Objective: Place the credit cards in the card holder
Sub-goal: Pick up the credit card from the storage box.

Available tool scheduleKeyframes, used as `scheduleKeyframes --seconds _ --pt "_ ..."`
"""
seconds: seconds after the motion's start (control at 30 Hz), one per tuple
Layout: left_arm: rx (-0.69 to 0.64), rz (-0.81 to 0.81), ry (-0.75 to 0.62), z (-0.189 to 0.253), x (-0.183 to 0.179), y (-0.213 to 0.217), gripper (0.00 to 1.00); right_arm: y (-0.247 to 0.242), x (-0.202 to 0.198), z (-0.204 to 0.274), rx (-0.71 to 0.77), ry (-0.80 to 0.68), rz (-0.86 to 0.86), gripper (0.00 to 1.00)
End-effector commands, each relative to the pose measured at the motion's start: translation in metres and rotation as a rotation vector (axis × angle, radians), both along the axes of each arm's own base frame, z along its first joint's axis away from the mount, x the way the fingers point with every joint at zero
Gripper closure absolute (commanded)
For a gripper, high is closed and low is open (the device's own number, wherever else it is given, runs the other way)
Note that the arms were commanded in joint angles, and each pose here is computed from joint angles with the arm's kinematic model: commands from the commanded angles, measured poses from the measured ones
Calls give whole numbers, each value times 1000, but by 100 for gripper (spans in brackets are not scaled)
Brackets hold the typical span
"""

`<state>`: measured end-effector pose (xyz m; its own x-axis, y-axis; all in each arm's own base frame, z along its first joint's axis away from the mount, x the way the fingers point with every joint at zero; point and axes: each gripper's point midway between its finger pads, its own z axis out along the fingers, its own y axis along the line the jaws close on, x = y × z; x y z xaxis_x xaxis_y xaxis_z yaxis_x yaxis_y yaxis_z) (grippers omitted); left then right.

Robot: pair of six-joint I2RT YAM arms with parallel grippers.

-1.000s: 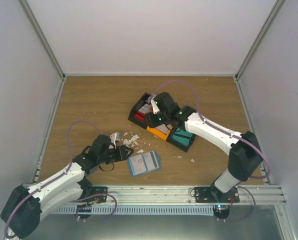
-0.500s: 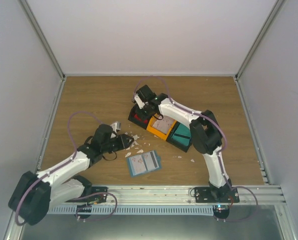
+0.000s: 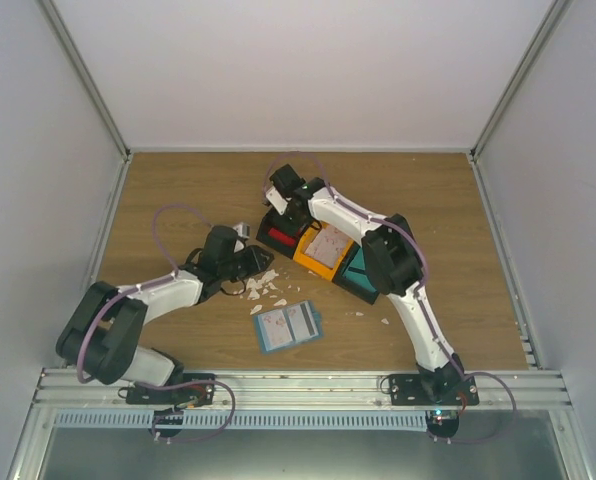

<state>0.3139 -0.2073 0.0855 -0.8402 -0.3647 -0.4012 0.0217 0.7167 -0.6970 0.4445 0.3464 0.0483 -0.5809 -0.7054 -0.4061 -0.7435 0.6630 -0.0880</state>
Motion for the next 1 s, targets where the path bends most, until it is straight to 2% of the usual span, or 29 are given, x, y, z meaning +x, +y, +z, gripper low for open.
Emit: scheduleKeyframes --seconds 0.0,0.27,0.47,0.67,0.97 --pt "-24 95 -97 14 26 7 72 -7 -3 -17 -65 37 68 56" --pt "-42 86 -64 -6 33 2 72 2 -10 -31 -45 106 130 56" --pt "-42 79 -39 -21 34 -1 80 -3 -18 -46 -69 160 137 56" --pt "-45 52 -46 -25 40 -8 83 9 -35 -40 10 240 177 58" --pt "-56 13 -34 -34 45 -17 87 15 -40 -20 94 283 176 72"
